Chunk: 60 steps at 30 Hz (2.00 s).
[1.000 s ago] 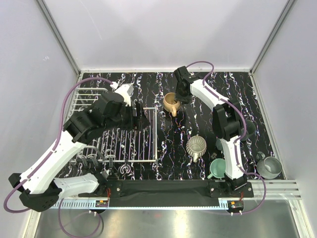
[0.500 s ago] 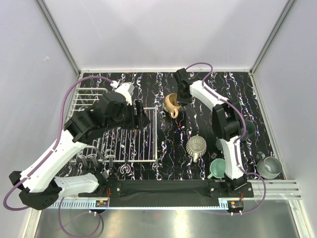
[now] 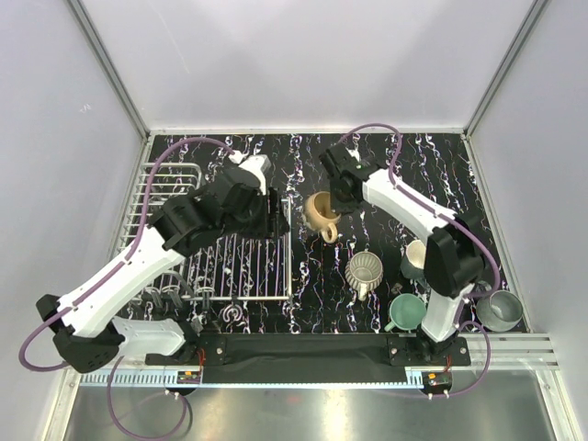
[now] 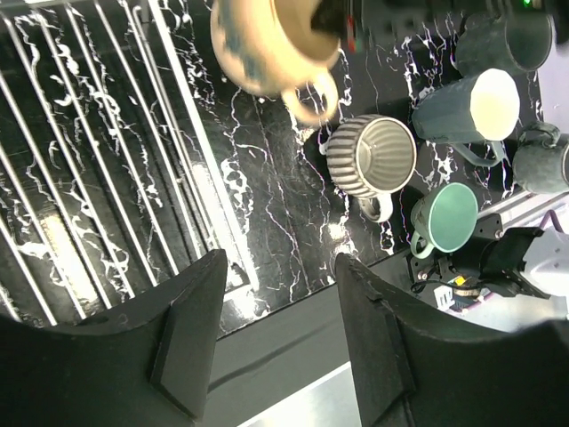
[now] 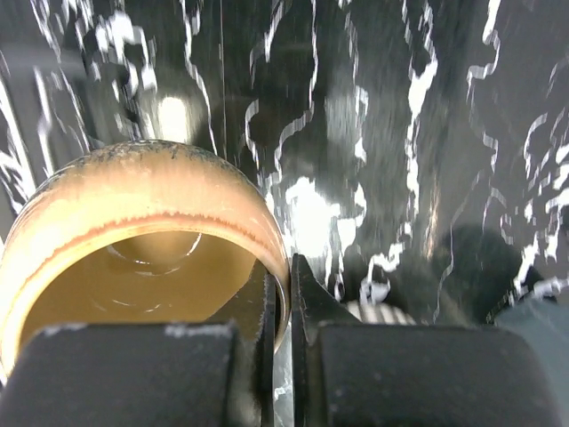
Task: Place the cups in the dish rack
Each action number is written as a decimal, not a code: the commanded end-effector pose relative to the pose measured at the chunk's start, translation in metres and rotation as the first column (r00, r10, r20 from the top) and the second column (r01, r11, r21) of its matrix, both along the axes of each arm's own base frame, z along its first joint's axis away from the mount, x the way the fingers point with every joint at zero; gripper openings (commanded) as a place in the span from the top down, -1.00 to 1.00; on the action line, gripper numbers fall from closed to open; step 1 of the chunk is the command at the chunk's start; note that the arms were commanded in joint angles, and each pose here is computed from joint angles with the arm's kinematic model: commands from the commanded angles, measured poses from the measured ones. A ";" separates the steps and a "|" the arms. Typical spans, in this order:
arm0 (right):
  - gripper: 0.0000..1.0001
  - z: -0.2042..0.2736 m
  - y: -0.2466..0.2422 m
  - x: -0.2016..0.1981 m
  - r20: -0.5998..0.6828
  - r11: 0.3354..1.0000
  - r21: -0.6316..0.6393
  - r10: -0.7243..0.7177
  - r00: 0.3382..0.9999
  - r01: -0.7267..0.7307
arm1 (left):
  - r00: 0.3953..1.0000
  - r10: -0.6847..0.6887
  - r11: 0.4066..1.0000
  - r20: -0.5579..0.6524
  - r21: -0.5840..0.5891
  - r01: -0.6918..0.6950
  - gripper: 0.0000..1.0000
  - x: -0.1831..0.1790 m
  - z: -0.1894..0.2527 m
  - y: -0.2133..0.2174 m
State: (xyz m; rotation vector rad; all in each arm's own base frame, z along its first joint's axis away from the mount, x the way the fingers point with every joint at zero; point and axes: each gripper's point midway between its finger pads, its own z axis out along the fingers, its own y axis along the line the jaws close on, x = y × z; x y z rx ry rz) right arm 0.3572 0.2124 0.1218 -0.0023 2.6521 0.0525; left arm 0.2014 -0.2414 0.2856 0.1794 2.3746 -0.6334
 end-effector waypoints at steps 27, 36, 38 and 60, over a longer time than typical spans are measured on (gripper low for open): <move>-0.37 -0.010 0.009 -0.049 0.064 0.994 -0.092 0.071 0.995 -0.065 | 0.978 0.206 0.972 -0.026 -0.108 -0.208 -0.31 0.020 -0.017 -0.013; -1.00 0.092 -0.051 -0.071 0.240 0.993 -0.104 -0.035 0.970 0.061 | 0.966 0.255 0.965 -0.043 0.078 -0.251 -0.29 0.052 -0.039 -0.029; -1.00 0.100 -0.072 -0.077 0.246 0.988 -0.109 -0.079 0.966 0.109 | 0.966 0.254 0.963 -0.048 0.103 -0.248 -0.30 0.059 -0.043 -0.036; -0.99 0.119 -0.108 -0.139 0.221 0.986 0.165 -0.053 0.974 0.017 | 0.956 0.201 0.903 -0.214 0.420 -0.096 -0.13 0.106 -0.171 -0.085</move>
